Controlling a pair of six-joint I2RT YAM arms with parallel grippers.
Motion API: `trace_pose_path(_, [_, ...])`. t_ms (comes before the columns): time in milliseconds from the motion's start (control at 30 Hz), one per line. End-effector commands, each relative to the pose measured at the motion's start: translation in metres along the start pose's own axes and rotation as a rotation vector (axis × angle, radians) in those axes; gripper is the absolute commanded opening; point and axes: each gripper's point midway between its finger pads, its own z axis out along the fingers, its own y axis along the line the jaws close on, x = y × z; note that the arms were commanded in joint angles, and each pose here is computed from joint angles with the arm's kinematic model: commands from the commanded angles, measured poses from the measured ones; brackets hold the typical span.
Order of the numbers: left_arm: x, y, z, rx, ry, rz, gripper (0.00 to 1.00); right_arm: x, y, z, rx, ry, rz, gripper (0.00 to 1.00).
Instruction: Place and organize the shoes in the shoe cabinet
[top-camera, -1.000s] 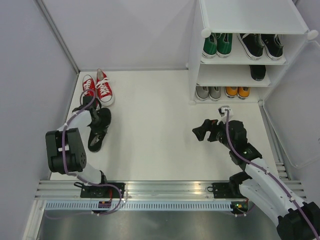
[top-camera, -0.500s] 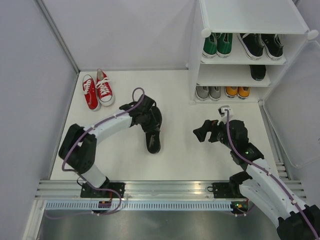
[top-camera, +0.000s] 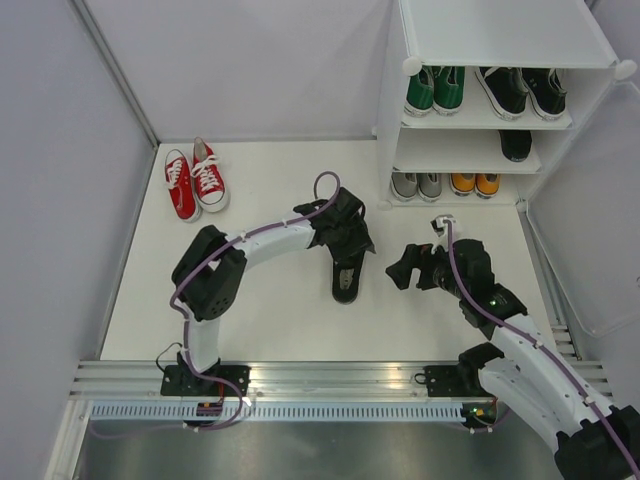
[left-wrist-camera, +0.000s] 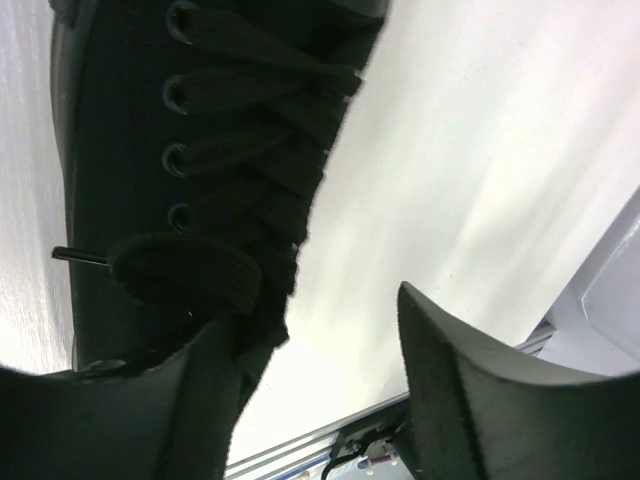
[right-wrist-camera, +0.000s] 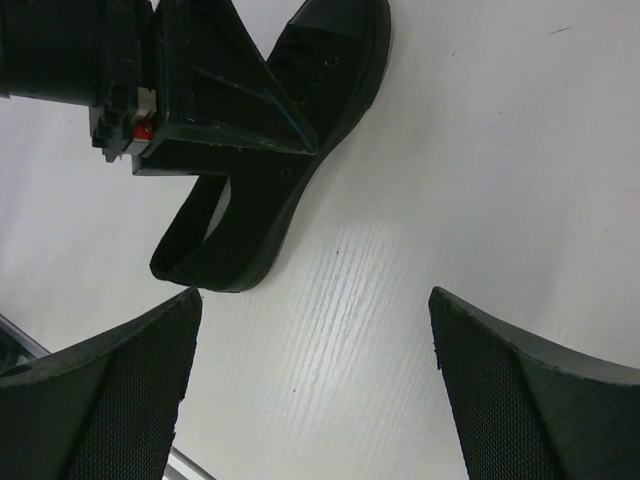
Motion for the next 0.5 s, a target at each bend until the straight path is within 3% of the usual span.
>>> trace_pose_path(0, [-0.015, -0.042, -0.051, 0.140, -0.102, 0.060, 0.67, -0.020, 0.009, -0.003, -0.005, -0.038, -0.025, 0.97])
trace_pose_path(67, [-0.018, -0.037, -0.063, 0.140, -0.137, 0.085, 0.69, -0.021, 0.014, -0.002, -0.009, -0.031, -0.020, 0.96])
trace_pose_path(167, [-0.029, -0.033, -0.097, 0.144, -0.227, 0.148, 0.82, -0.022, 0.018, 0.001, 0.018, -0.018, -0.021, 0.95])
trace_pose_path(233, [-0.040, -0.031, -0.122, 0.136, -0.292, 0.179, 0.84, -0.019, 0.022, 0.006, 0.046, 0.000, -0.019, 0.95])
trace_pose_path(333, [-0.052, -0.012, -0.147, 0.082, -0.345, 0.244, 0.86, -0.017, 0.028, 0.012, 0.081, 0.022, -0.016, 0.93])
trace_pose_path(467, [-0.074, 0.044, -0.169, -0.039, -0.401, 0.263, 0.92, -0.018, 0.058, 0.023, 0.086, 0.030, -0.036, 0.91])
